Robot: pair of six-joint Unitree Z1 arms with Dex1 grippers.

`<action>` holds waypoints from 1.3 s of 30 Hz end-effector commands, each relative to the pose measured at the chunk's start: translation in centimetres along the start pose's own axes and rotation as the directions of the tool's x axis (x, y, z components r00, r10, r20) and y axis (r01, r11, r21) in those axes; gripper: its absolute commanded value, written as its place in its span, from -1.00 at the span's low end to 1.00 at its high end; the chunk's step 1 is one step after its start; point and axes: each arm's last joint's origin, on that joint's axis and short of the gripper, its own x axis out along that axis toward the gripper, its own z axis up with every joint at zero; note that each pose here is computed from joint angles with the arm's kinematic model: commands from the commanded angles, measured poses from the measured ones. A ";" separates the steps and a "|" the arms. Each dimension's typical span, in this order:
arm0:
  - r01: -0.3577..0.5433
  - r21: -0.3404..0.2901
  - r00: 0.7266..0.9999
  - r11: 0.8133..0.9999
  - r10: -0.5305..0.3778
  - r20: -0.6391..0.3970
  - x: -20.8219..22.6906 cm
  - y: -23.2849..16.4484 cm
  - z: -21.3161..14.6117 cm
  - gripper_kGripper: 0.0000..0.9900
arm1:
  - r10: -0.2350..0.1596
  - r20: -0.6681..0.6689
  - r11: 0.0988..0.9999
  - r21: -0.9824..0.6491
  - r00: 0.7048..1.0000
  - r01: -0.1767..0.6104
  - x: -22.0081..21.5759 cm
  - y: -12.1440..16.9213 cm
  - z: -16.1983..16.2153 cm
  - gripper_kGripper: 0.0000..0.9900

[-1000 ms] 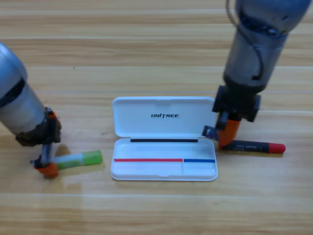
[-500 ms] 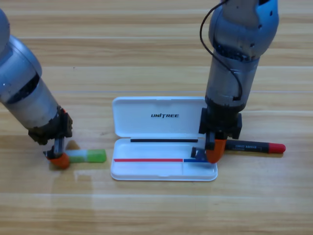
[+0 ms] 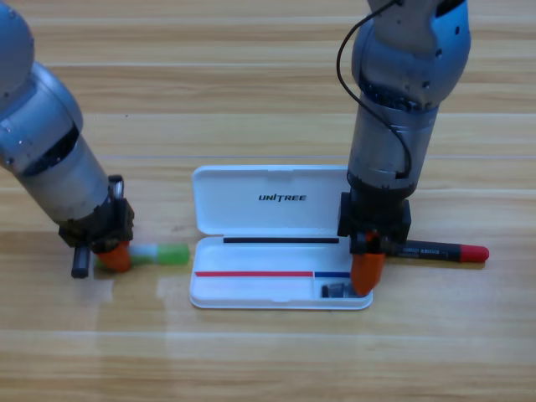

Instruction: Clean up eraser and pencils

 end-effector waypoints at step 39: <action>0.090 0.187 0.996 0.978 -0.092 0.001 -6.2 -3.2 11.2 -1.00 | -0.078 -0.060 0.996 0.030 0.995 0.080 3.4 -8.2 -8.7 0.73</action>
